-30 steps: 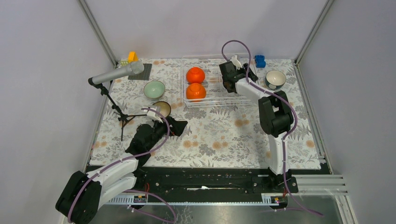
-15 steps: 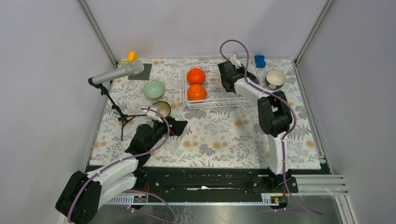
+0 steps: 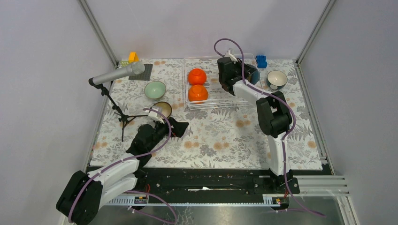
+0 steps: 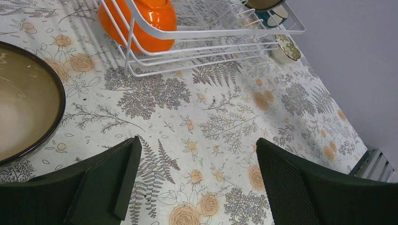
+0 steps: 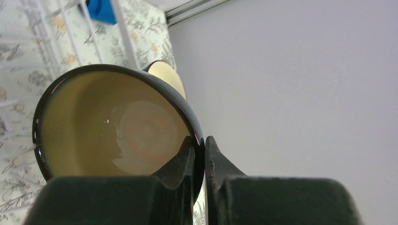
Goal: Unload the bowls from the dish rack
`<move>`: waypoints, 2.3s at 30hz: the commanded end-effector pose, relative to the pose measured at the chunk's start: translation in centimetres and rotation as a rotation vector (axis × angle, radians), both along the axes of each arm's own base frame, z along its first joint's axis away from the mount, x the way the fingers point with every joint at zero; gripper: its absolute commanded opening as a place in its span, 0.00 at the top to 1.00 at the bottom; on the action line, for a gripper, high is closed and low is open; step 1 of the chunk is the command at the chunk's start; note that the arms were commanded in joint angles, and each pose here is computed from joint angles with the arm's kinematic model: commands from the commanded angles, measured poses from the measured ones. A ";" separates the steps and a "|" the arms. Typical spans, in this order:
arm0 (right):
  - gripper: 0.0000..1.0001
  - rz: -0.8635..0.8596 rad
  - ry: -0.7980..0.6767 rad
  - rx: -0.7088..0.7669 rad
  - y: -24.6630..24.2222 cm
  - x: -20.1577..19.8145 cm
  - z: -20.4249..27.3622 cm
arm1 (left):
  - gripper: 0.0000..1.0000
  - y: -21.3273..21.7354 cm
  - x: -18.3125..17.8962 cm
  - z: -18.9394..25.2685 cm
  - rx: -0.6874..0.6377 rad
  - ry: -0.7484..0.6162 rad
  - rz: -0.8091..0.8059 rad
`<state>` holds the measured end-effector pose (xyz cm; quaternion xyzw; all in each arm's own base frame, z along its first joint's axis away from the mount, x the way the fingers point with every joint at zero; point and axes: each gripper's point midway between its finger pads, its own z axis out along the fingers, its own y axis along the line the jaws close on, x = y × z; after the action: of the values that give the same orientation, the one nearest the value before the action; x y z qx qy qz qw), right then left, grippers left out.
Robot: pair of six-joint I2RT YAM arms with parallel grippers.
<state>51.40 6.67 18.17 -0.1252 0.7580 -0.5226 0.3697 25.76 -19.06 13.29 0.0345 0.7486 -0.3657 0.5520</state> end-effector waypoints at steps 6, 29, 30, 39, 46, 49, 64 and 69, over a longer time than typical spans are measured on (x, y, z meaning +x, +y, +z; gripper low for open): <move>1.00 -0.131 -0.424 -0.045 -1.0 -4.4 13.9 | 0.03 -0.6 0.5 2.5 -0.030 -0.064 -0.019; 1.00 0.023 -1.093 0.695 -6.5 -16.6 15.5 | 0.03 -0.8 0.4 2.1 -0.039 -0.048 -0.029; 1.00 0.104 -1.022 0.777 -5.4 -16.1 14.5 | 0.03 -0.8 0.4 2.1 -0.039 -0.047 -0.029; 1.00 -0.036 -0.923 1.209 -4.6 -17.3 7.4 | 0.03 -0.8 0.3 2.2 -0.041 -0.051 -0.028; 1.00 -0.304 -0.761 1.333 -8.1 -19.3 -0.4 | 0.03 -1.0 0.1 2.2 -0.053 -0.046 -0.042; 1.00 -0.395 -0.705 1.420 -9.0 -20.1 -3.6 | 0.03 -1.2 0.1 2.2 -0.058 -0.044 -0.049; 1.00 -0.774 -0.568 1.588 -11.6 -21.1 -12.8 | 0.03 -1.2 -0.1 2.4 -0.064 -0.048 -0.054; 0.99 -0.806 -0.612 1.535 -12.7 -21.1 -13.0 | 0.03 -1.2 0.0 2.5 -0.063 -0.049 -0.052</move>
<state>28.58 -5.75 3.89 0.5549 0.7748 0.0071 0.3030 25.31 -19.59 12.97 0.0352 0.7529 -0.3816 0.5352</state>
